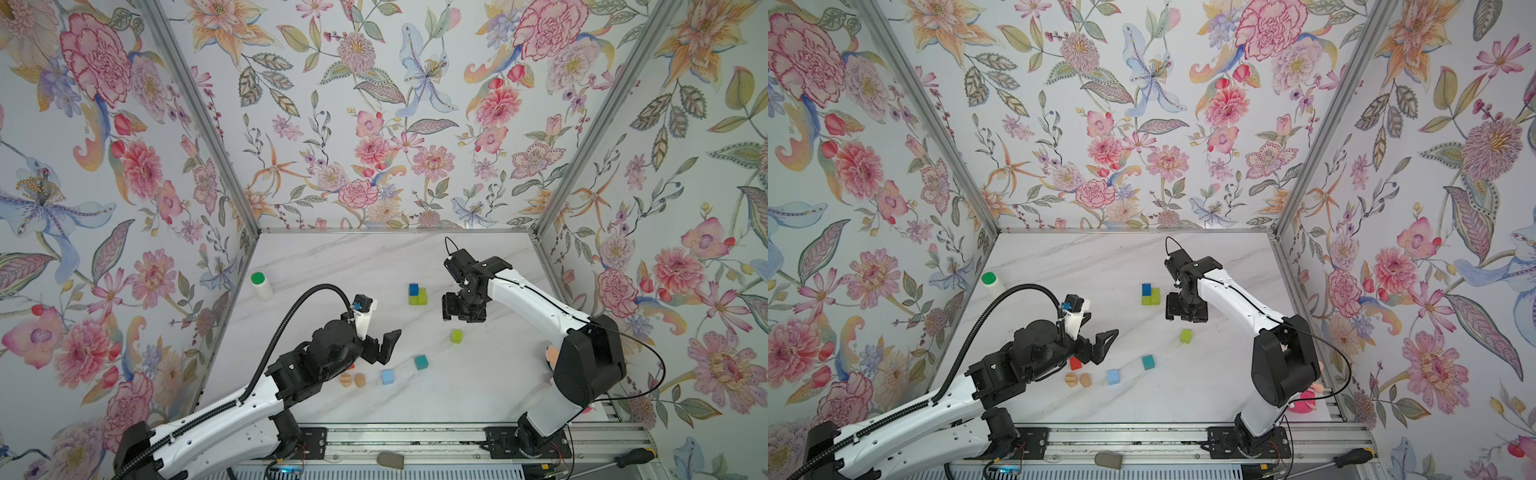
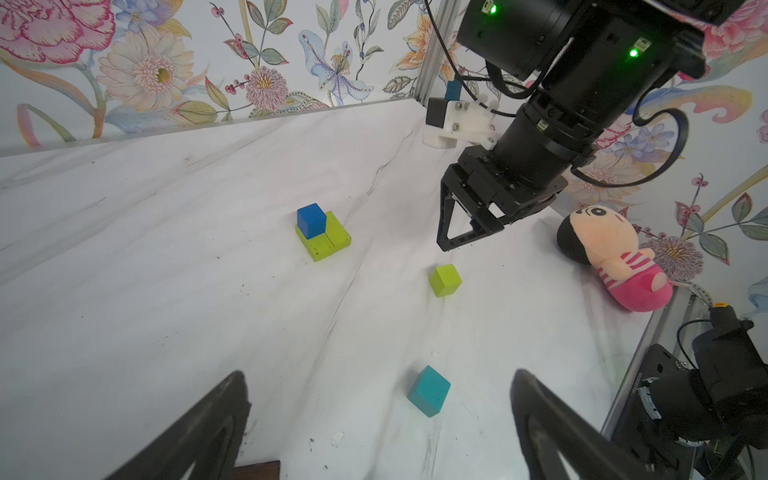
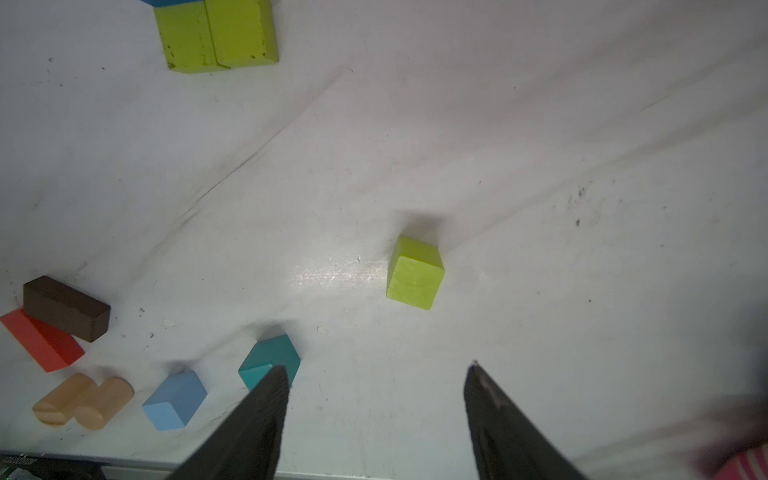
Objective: Build the wood block tower
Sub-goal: 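Move the right gripper over the lime-green cube and lower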
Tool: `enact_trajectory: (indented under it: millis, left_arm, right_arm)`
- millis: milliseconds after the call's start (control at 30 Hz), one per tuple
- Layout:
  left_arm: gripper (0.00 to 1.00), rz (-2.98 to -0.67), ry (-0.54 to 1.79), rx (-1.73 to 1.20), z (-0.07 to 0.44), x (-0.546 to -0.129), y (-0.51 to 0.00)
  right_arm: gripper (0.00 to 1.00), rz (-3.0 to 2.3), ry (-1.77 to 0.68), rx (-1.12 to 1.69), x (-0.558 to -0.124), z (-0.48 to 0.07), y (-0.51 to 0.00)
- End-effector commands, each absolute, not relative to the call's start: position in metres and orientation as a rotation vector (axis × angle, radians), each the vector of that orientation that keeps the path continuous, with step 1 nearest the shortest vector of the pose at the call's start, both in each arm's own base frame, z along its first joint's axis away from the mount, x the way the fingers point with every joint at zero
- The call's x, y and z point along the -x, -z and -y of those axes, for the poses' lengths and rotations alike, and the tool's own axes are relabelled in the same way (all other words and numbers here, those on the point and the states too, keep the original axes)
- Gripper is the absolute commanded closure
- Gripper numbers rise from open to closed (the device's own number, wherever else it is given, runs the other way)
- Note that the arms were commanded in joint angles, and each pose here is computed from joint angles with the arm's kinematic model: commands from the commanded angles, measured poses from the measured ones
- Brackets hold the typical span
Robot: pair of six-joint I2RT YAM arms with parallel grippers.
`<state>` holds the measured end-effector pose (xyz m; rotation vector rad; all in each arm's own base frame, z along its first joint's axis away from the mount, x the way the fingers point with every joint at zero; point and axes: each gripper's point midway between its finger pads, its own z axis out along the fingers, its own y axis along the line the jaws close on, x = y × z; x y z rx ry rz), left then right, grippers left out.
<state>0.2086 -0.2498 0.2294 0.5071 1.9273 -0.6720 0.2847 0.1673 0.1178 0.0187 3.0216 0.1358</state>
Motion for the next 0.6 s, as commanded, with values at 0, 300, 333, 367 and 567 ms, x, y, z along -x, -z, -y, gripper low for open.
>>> enact_trajectory:
  millis: [0, 300, 333, 367, 567]
  left_arm:
    - [0.01, -1.940, 0.641, -0.454, 0.244, -0.203, -0.230]
    - [0.01, -1.902, 0.675, -0.507, 0.260, -0.186, -0.240]
    - [0.01, -1.902, 0.673, -0.515, 0.262, -0.186, -0.240]
    - [0.01, -1.899, 0.670, -0.521, 0.263, -0.186, -0.241]
    - [0.01, -1.889, 0.646, -0.547, 0.268, -0.189, -0.245]
  right_arm:
    - [0.27, -3.005, -0.151, -0.045, -0.279, -0.166, -0.114]
    - [0.26, -3.026, -0.154, -0.081, -0.271, -0.155, -0.095]
    - [0.26, -3.027, -0.158, -0.088, -0.272, -0.154, -0.093]
    - [0.27, -3.029, -0.162, -0.092, -0.271, -0.153, -0.091]
    - [0.37, -3.043, -0.172, -0.110, -0.274, -0.152, -0.077]
